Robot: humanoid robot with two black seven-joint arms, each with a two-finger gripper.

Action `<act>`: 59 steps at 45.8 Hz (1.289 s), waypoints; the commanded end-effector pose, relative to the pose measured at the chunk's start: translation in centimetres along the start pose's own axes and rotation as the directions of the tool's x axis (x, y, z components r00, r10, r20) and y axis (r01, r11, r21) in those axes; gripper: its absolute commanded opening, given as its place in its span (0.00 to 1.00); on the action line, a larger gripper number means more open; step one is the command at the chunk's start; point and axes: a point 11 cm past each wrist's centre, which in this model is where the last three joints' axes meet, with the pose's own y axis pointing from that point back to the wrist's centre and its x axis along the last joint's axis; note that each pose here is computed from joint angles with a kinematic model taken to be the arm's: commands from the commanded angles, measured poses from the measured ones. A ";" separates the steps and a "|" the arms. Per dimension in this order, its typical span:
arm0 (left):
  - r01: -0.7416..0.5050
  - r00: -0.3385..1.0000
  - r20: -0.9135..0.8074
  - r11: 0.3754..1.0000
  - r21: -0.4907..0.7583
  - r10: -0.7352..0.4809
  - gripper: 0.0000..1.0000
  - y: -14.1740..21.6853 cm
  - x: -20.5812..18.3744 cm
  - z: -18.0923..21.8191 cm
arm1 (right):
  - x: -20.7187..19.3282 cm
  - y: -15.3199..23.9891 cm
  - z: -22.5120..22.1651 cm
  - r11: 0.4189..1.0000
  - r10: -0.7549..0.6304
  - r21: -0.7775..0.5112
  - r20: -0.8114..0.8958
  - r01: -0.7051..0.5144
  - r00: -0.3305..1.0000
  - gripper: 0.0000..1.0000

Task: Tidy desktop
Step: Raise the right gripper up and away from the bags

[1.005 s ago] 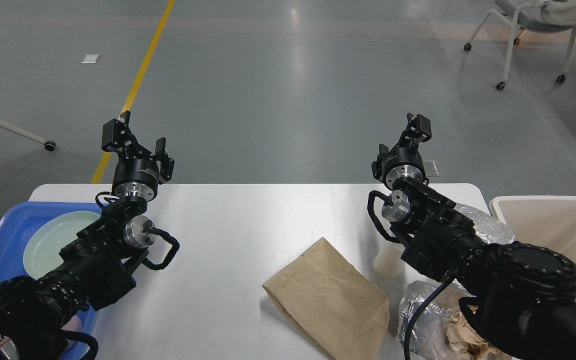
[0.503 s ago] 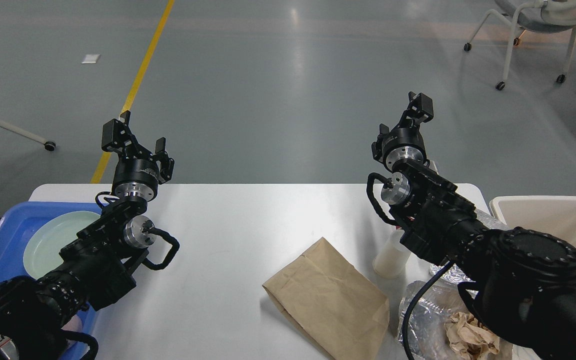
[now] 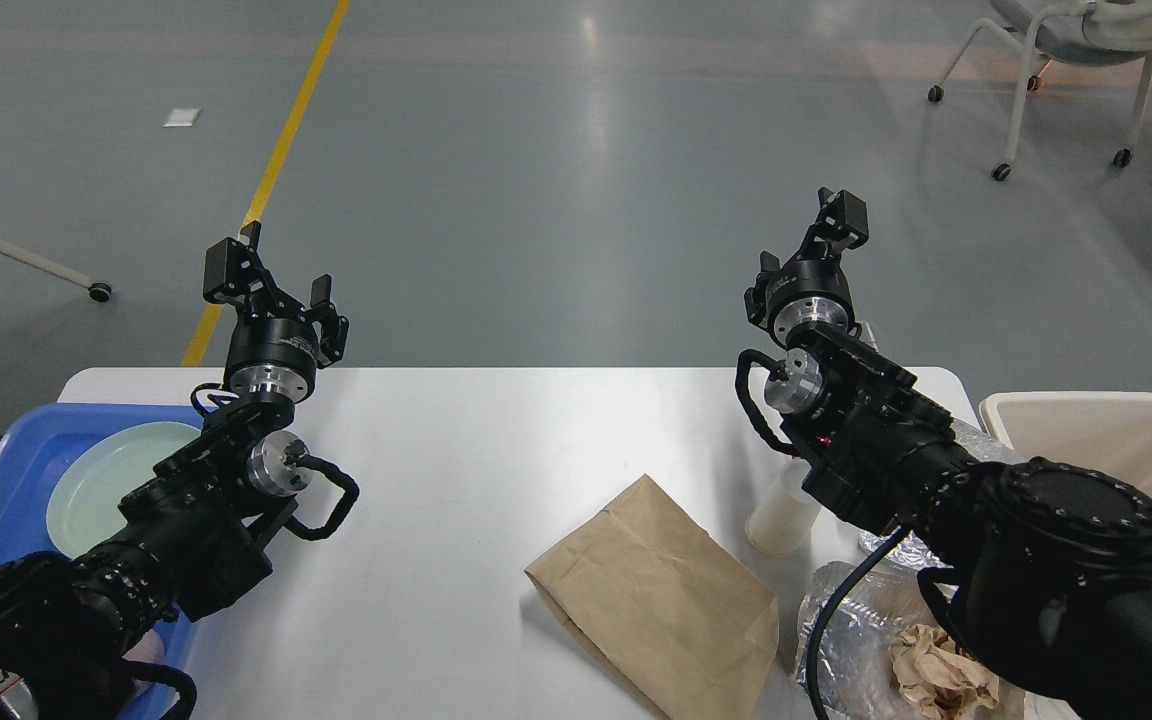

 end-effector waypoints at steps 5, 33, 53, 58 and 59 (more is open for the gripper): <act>0.000 1.000 -0.001 1.000 0.000 0.000 1.00 0.0 0.0 0.0 | 0.5 -0.2 -0.5 1.000 0.004 0.009 -0.002 -0.004 1.000 1.00; 0.000 1.000 -0.001 1.000 0.000 0.000 1.00 0.0 0.0 0.0 | -1.1 -0.8 -1.0 0.996 -0.018 -0.089 0.002 0.018 1.000 1.00; 0.000 1.000 -0.001 1.000 0.000 0.000 1.00 0.0 0.0 0.0 | -1.0 -1.7 -2.1 0.958 -0.048 -0.284 -0.008 0.043 0.999 1.00; -0.001 1.000 0.000 1.000 0.000 0.001 1.00 0.0 0.0 0.0 | -0.7 -2.1 -3.1 0.962 -0.082 -0.262 0.003 0.080 0.997 1.00; -0.001 1.000 0.000 1.000 0.000 0.001 1.00 0.0 0.0 0.0 | -0.6 -2.1 -3.2 0.962 -0.083 -0.260 0.005 0.081 0.997 1.00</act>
